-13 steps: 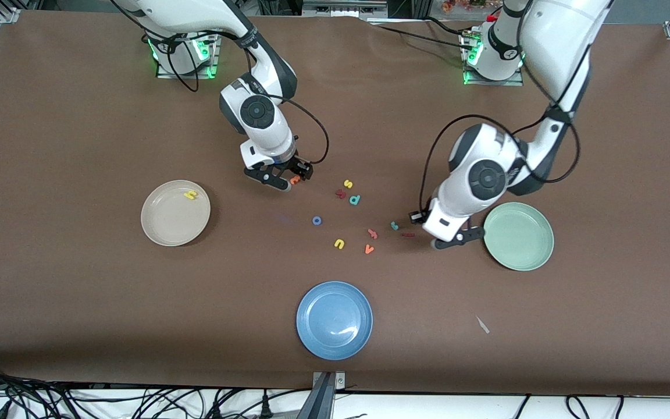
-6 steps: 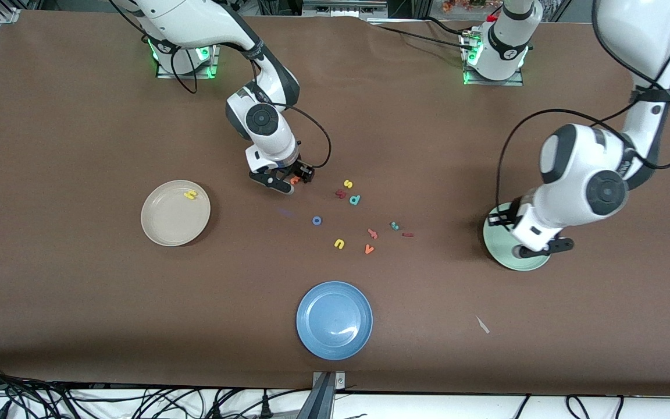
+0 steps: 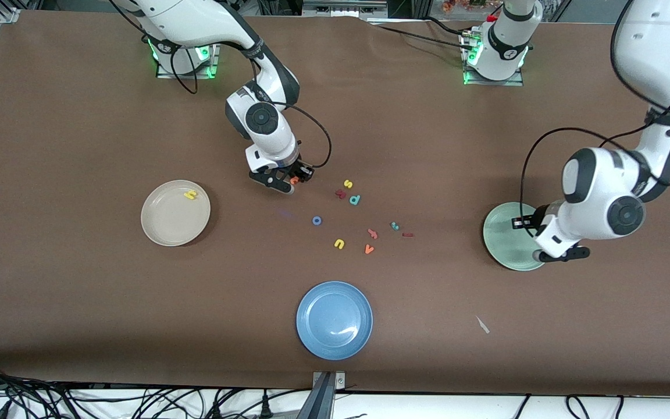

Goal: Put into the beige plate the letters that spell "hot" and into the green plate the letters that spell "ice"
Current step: 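Carry the orange letter onto the green plate and open the left gripper, then drop the orange letter on the cream plate while the left gripper returns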

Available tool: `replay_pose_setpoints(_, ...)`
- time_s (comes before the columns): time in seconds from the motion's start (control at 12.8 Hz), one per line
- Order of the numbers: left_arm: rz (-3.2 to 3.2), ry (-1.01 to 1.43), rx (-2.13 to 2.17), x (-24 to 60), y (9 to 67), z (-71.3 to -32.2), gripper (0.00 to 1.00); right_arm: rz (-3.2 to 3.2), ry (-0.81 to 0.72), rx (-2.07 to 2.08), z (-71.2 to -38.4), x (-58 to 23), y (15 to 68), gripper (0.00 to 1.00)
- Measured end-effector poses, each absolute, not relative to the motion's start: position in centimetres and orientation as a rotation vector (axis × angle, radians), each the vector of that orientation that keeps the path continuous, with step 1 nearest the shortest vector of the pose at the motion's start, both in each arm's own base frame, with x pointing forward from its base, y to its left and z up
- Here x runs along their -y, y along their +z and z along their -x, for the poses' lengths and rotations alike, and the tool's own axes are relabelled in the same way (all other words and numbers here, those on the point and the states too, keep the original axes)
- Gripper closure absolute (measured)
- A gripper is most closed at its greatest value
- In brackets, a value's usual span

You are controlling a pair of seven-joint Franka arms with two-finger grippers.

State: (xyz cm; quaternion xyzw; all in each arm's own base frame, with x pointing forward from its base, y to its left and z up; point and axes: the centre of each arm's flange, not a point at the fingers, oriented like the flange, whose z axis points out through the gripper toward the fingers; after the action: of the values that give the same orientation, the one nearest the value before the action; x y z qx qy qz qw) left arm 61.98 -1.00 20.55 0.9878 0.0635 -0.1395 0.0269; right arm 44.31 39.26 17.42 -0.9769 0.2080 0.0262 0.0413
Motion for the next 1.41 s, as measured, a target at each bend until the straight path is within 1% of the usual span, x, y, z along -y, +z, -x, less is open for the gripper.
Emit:
replay_pose_setpoints(0.16, -3.040, -0.464, -0.192, 1.2, 18.1, -61.7, 0.74, 2.992, 0.073, -0.646, -44.6, -38.9, 17.4, 0.68)
replay_pose_setpoints(0.24, -3.039, -0.465, -0.193, 1.2, 18.0, -61.7, 0.68, 2.988, 0.066, -0.646, -44.8, -38.9, 17.7, 0.80)
replay_pose_setpoints(0.31, -3.041, -0.455, -0.193, 1.2, 18.3, -61.9, 0.57, 2.986, 0.061, -0.645, -44.8, -38.9, 17.9, 0.81)
replay_pose_setpoints(0.39, -3.043, -0.438, -0.200, 1.3, 18.8, -62.2, 0.46, 2.987, 0.059, -0.647, -44.9, -38.8, 17.9, 0.81)
replay_pose_setpoints(0.47, -3.045, -0.414, -0.225, 1.5, 19.6, -62.6, 0.37, 2.988, 0.054, -0.647, -45.0, -38.7, 18.0, 0.81)
replay_pose_setpoints(0.55, -3.045, -0.384, -0.279, 2.1, 20.7, -63.1, 0.26, 2.988, 0.048, -0.646, -45.2, -38.7, 18.3, 0.81)
replay_pose_setpoints(0.71, -3.024, -0.324, -0.412, 5.3, 23.3, -64.0, 0.03, 3.020, 0.055, -0.618, -46.3, -37.5, 20.5, 0.81)
replay_pose_setpoints(0.78, -3.007, -0.308, -0.477, 7.4, 24.3, -64.2, 0.00, 3.051, 0.074, -0.580, -47.3, -35.9, 22.3, 0.81)
replay_pose_setpoints(1.02, -2.956, -0.309, -0.563, 14.2, 26.1, -63.4, 0.00, 3.123, 0.140, -0.418, -51.3, -27.7, 27.7, 0.81)
replay_pose_setpoints(1.18, -2.931, -0.313, -0.538, 18.8, 27.5, -62.4, 0.05, 3.139, 0.173, -0.278, -53.5, -21.6, 29.3, 0.81)
replay_pose_setpoints(1.25, -2.924, -0.314, -0.516, 21.0, 28.2, -61.8, 0.14, 3.140, 0.187, -0.207, -54.4, -18.8, 29.4, 0.81)
replay_pose_setpoints(1.33, -2.924, -0.319, -0.501, 23.0, 28.5, -61.1, 0.14, 3.138, 0.196, -0.136, -55.1, -16.3, 29.3, 0.81)
replay_pose_setpoints(1.41, -2.929, -0.329, -0.505, 25.1, 28.5, -60.2, 0.21, 3.133, 0.205, -0.079, -55.6, -14.0, 29.0, 0.81)
